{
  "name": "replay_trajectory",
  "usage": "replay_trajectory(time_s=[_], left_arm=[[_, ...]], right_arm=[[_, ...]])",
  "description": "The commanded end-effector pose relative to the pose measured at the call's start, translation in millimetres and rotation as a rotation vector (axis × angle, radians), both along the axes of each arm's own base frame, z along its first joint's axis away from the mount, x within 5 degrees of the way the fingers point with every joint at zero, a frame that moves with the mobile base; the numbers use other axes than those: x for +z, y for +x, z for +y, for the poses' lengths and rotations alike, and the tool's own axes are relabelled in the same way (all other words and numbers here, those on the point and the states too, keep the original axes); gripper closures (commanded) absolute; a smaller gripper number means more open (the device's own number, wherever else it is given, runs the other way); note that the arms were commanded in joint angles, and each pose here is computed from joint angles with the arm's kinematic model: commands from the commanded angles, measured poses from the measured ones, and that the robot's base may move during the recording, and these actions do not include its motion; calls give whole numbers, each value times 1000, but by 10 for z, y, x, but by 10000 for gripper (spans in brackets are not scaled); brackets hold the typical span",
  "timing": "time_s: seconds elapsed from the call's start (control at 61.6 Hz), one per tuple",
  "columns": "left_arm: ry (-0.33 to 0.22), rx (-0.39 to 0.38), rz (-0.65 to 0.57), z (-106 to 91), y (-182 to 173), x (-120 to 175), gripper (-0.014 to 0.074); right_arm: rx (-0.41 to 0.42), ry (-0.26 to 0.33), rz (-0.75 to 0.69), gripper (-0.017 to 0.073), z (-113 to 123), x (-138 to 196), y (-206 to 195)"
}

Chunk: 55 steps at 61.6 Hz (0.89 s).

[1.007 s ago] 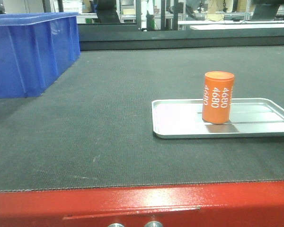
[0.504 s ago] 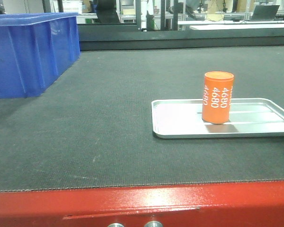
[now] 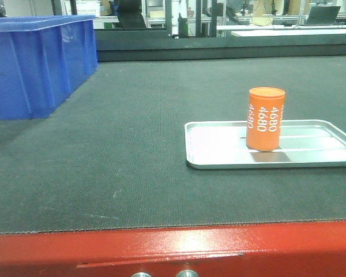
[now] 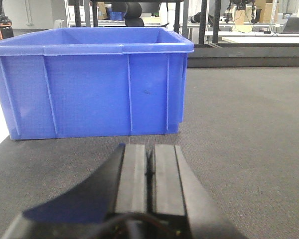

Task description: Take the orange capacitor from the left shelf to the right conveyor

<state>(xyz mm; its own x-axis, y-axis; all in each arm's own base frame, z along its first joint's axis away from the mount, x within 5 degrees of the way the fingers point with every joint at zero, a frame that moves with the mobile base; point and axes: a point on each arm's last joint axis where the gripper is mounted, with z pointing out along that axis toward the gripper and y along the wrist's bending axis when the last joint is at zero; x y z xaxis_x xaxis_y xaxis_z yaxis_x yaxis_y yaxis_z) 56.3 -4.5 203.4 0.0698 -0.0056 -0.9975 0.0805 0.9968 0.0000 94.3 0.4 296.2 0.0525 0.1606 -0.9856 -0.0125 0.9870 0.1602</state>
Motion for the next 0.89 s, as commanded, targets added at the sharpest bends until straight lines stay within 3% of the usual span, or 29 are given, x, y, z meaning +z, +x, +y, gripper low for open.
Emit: replay_trajectory(time_s=[0.0,0.114,0.325,0.536,0.877], left_arm=[[-12,-5,-84,-2,-5,94,699],[-12,-5,-84,-2,-5,94,699],[-12,-5,-84,-2,-5,94,699],[-12,-5,-84,-2,-5,94,699],[-12,-5,-84,-2,-5,94,699]], right_arm=[[-14,-66,-148,503,-5,-17,-125],[-25,-111,-158,503,-8,-353,-243],[-31,-68,-203,503,-16,-742,-395],[-21,-61,-100,503,-11,-862,-398],[-22,-128,-79,503,-7,-881,-395]])
